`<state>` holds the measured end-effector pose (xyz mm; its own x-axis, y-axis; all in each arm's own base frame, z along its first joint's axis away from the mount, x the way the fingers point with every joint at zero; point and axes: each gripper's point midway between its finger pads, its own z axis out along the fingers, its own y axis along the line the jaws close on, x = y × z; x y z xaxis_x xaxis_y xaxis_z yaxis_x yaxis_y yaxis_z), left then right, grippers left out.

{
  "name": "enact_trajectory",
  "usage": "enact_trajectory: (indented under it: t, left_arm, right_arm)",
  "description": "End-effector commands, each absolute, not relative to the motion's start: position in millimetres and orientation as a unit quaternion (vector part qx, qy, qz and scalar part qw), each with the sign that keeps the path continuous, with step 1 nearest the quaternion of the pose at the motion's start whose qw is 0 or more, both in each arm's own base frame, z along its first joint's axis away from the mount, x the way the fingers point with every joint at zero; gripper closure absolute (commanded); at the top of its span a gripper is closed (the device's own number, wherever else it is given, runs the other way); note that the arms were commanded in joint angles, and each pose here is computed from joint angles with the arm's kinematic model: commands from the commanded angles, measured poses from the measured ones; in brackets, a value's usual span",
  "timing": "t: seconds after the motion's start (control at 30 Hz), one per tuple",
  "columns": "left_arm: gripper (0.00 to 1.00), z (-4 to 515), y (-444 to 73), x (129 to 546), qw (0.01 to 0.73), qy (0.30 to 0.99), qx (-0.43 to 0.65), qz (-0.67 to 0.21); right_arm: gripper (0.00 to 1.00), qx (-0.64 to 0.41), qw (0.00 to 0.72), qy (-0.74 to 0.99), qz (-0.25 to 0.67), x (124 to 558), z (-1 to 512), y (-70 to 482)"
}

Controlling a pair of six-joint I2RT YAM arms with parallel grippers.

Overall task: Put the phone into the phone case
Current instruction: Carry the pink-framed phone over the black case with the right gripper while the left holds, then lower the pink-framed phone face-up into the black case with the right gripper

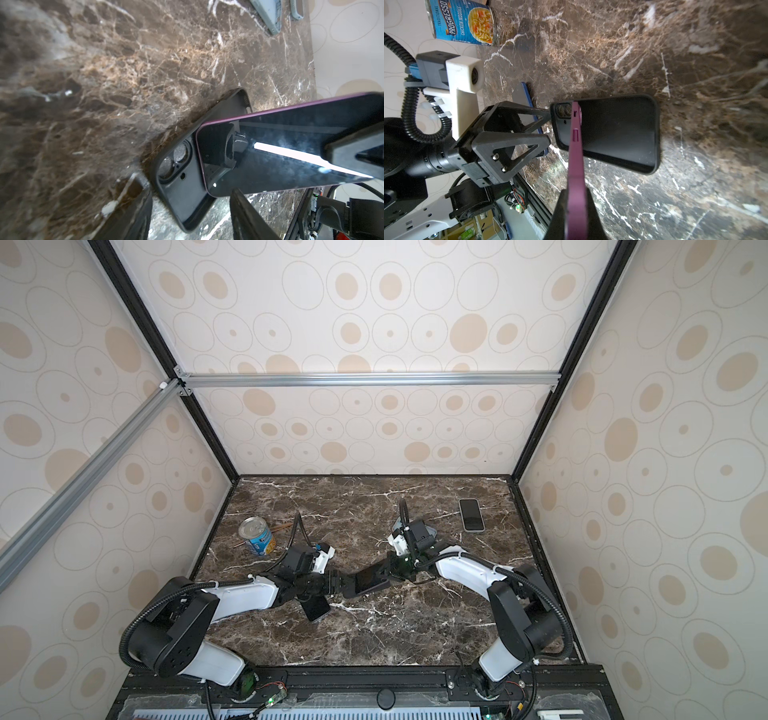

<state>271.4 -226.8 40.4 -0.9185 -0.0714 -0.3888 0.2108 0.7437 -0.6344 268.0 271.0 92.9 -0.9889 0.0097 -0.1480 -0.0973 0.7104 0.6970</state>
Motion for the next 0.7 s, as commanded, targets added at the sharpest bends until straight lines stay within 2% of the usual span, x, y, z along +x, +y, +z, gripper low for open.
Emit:
enact_trajectory:
  t: [0.0,0.23,0.67]
  left_arm:
    - [0.41,43,-231,274,0.197,0.906,0.032,-0.372]
    - [0.41,52,-247,271,0.185,0.885,0.036,-0.427]
    - [0.41,50,-257,265,0.158,0.872,0.029,-0.463]
  right_arm:
    - [1.00,-0.004,0.065,0.927,0.369,264,84,264]
    - [1.00,0.015,0.063,0.922,0.382,260,76,263]
    - [1.00,0.054,0.069,0.904,0.418,263,62,270]
